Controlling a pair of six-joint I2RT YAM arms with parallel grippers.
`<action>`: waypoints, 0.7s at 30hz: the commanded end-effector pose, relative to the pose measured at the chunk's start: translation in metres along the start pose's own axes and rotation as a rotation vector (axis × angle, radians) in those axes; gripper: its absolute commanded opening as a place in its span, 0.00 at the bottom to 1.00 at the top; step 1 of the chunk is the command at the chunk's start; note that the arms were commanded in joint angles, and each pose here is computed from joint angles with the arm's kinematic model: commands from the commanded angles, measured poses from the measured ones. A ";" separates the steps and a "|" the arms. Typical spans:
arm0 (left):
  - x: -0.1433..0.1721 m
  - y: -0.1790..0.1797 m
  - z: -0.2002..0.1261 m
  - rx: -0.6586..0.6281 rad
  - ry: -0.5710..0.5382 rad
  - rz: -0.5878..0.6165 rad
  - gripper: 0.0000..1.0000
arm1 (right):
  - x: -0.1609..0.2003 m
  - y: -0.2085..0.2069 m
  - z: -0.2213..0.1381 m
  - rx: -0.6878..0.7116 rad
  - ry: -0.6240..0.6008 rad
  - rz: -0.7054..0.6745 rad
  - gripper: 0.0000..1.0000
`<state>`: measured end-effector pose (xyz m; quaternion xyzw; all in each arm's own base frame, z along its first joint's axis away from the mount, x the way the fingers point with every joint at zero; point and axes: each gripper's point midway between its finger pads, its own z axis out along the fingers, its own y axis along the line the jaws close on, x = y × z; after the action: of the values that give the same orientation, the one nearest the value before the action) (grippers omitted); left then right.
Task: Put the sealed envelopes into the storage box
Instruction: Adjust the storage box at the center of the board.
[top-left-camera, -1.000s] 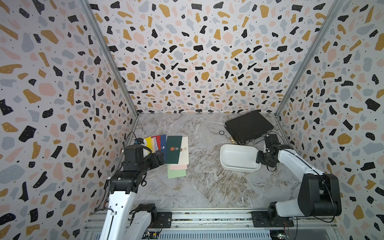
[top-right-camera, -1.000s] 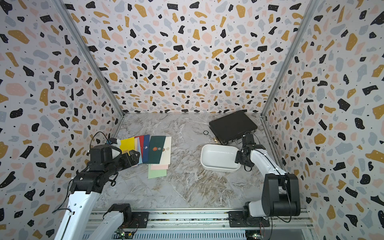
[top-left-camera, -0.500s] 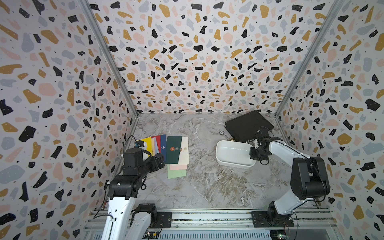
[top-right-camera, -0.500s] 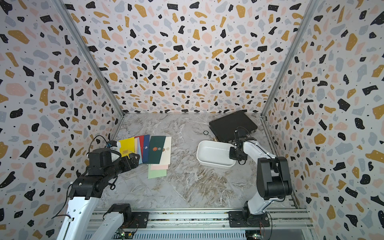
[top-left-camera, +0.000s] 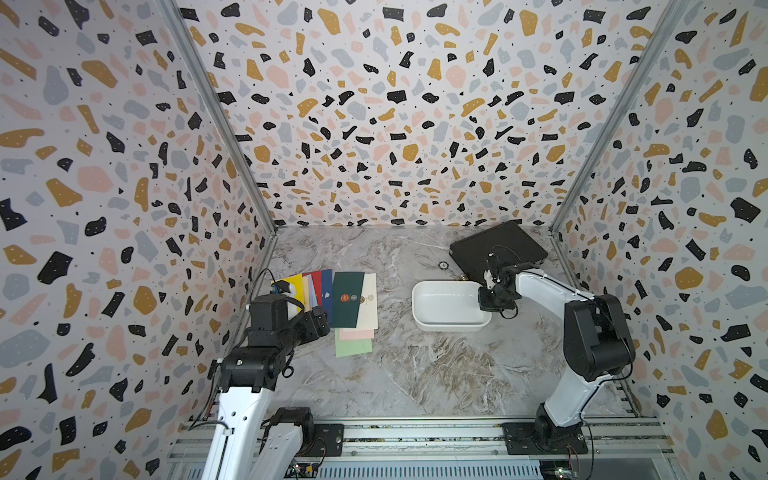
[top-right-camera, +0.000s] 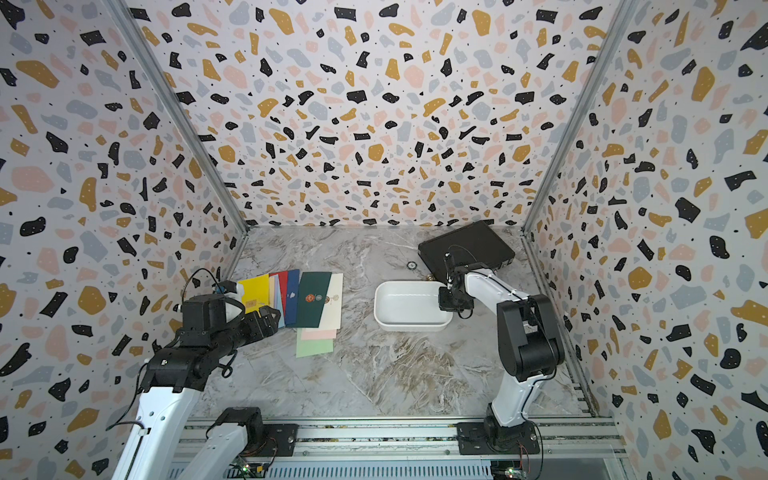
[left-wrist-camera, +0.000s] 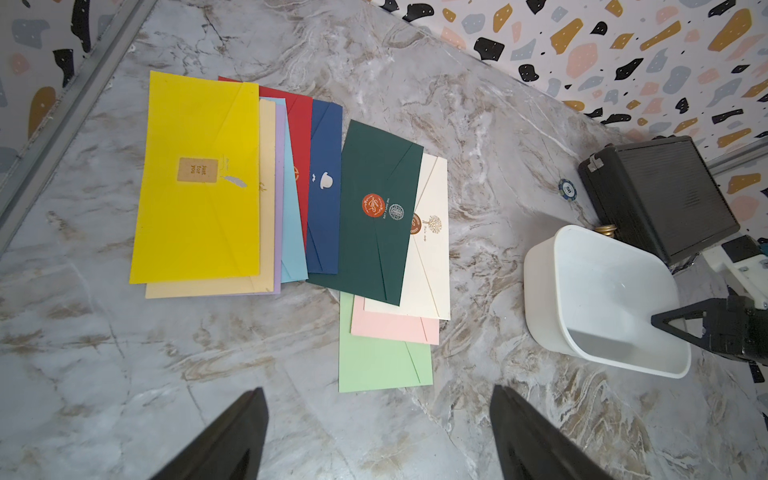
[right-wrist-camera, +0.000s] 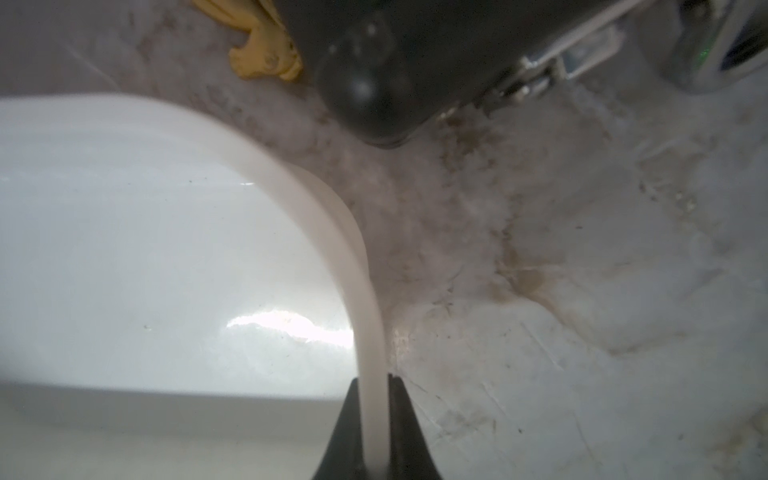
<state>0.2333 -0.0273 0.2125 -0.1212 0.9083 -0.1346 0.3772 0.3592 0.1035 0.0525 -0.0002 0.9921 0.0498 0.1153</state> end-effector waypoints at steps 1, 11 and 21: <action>0.001 0.002 0.005 -0.012 0.009 0.015 0.87 | 0.005 -0.004 -0.006 0.024 0.015 0.015 0.00; 0.007 0.003 0.015 -0.024 0.058 0.018 0.87 | 0.031 -0.033 -0.022 0.075 0.044 0.011 0.00; 0.014 0.005 0.029 -0.063 0.137 0.011 0.86 | 0.030 -0.030 -0.058 0.023 -0.008 0.049 0.36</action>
<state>0.2422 -0.0335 0.1824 -0.1143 0.9343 -0.1204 0.3153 0.3238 0.0673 0.0689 0.0237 0.9942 0.0327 0.0995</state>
